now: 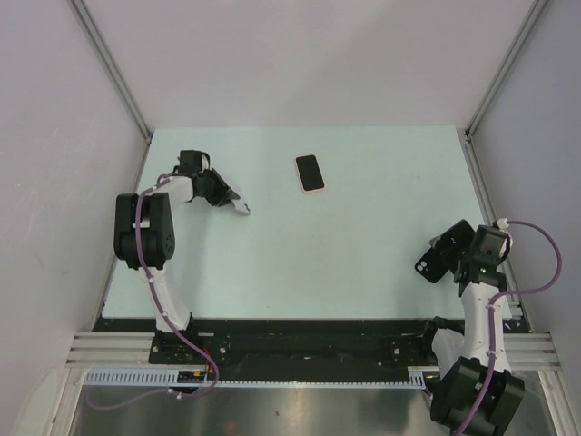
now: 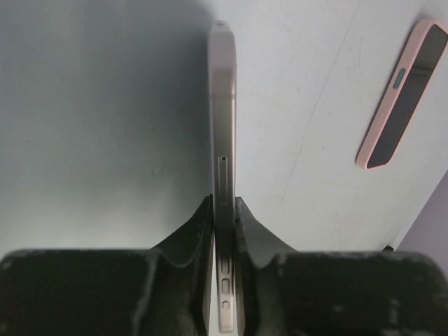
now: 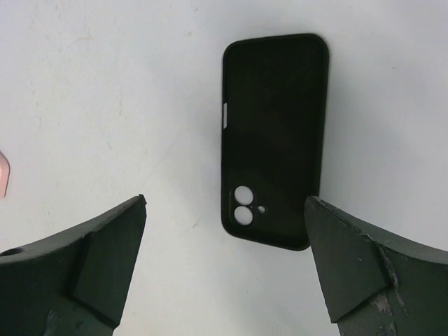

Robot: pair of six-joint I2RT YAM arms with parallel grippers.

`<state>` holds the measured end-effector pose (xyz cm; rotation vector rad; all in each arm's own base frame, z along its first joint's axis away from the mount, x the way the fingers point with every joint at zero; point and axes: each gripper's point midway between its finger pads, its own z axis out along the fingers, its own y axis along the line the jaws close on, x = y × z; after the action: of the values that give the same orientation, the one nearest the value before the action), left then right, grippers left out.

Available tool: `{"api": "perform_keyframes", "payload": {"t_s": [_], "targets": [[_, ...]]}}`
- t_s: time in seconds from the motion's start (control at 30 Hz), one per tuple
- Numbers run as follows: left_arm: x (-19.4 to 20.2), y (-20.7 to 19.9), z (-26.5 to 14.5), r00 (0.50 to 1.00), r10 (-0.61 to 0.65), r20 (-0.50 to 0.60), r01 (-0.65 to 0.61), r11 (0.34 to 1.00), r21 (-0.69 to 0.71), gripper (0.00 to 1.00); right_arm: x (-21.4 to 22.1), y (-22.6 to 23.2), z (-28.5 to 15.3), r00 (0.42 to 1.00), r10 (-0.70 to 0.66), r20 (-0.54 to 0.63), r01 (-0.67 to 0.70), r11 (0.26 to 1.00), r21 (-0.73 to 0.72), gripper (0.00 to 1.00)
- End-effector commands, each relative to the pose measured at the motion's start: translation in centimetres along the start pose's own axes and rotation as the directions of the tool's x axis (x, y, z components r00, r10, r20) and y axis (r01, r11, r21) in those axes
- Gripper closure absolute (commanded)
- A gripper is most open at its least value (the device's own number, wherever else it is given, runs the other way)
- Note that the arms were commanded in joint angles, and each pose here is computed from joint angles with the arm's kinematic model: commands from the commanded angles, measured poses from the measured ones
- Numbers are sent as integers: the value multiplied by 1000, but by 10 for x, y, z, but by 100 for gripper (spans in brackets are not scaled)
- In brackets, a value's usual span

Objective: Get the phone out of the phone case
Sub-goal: Place the phone at the center of the board, then pick up the phone at the center of the board.

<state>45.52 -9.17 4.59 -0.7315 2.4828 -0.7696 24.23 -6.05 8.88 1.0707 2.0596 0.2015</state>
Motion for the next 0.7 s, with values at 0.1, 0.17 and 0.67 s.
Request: {"api": "perform_keyframes", "payload": {"t_s": [0.1, 0.17, 0.67], "targets": [[-36, 20, -16, 994, -6, 105, 14, 997, -80, 41, 7, 44, -8, 994, -106, -21, 103, 990, -95, 0], [-43, 26, -27, 989, 5, 145, 16, 990, -142, 18, 19, 61, -13, 984, -176, -38, 170, 977, -128, 0], [-24, -75, -67, 914, 303, 269, -251, 944, -213, 8, 102, 158, -18, 861, -496, -115, 456, 851, -261, 0]]}}
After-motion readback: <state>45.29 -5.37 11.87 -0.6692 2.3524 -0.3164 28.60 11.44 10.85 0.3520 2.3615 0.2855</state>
